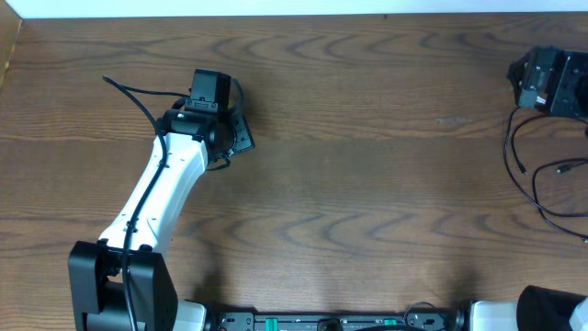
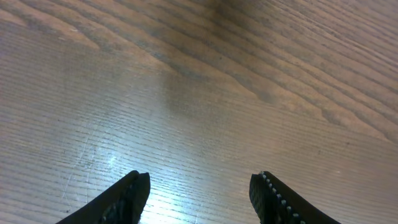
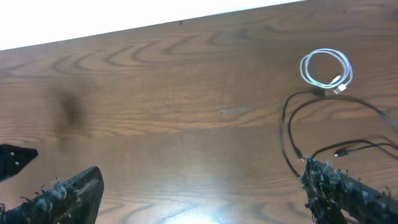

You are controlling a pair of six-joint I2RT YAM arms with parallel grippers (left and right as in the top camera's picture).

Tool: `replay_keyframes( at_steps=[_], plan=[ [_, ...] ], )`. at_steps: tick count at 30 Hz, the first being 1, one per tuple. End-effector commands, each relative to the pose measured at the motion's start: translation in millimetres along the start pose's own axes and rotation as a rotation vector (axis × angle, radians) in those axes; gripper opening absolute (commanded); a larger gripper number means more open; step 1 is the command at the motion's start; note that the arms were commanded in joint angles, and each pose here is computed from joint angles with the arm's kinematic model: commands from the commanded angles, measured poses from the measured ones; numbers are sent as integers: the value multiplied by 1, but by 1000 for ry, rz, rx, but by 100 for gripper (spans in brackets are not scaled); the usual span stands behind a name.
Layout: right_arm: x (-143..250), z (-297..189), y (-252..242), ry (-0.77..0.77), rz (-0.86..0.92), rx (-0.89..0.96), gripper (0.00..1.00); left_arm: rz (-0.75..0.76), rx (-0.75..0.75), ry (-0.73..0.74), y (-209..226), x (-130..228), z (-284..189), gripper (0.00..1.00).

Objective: Untangle cables
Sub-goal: 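Release the black cable at the right edge and open the right gripper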

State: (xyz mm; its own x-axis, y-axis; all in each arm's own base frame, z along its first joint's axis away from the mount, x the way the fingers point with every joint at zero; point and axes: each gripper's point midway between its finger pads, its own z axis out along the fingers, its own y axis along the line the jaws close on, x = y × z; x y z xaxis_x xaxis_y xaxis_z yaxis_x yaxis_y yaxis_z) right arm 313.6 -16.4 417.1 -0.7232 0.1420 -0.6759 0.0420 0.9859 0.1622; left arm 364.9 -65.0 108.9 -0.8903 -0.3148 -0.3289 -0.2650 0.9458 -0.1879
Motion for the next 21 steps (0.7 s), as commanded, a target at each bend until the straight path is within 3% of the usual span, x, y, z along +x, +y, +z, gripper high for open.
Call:
replay_keyframes(
  at_steps=[1, 21],
  plan=[
    [3, -13, -10, -19, -59, 78, 99, 5, -20, 9, 4, 2, 5, 57],
    [11, -18, -21, 5, -59, 153, 99, 5, -20, 9, 4, 2, 5, 57]
  ],
)
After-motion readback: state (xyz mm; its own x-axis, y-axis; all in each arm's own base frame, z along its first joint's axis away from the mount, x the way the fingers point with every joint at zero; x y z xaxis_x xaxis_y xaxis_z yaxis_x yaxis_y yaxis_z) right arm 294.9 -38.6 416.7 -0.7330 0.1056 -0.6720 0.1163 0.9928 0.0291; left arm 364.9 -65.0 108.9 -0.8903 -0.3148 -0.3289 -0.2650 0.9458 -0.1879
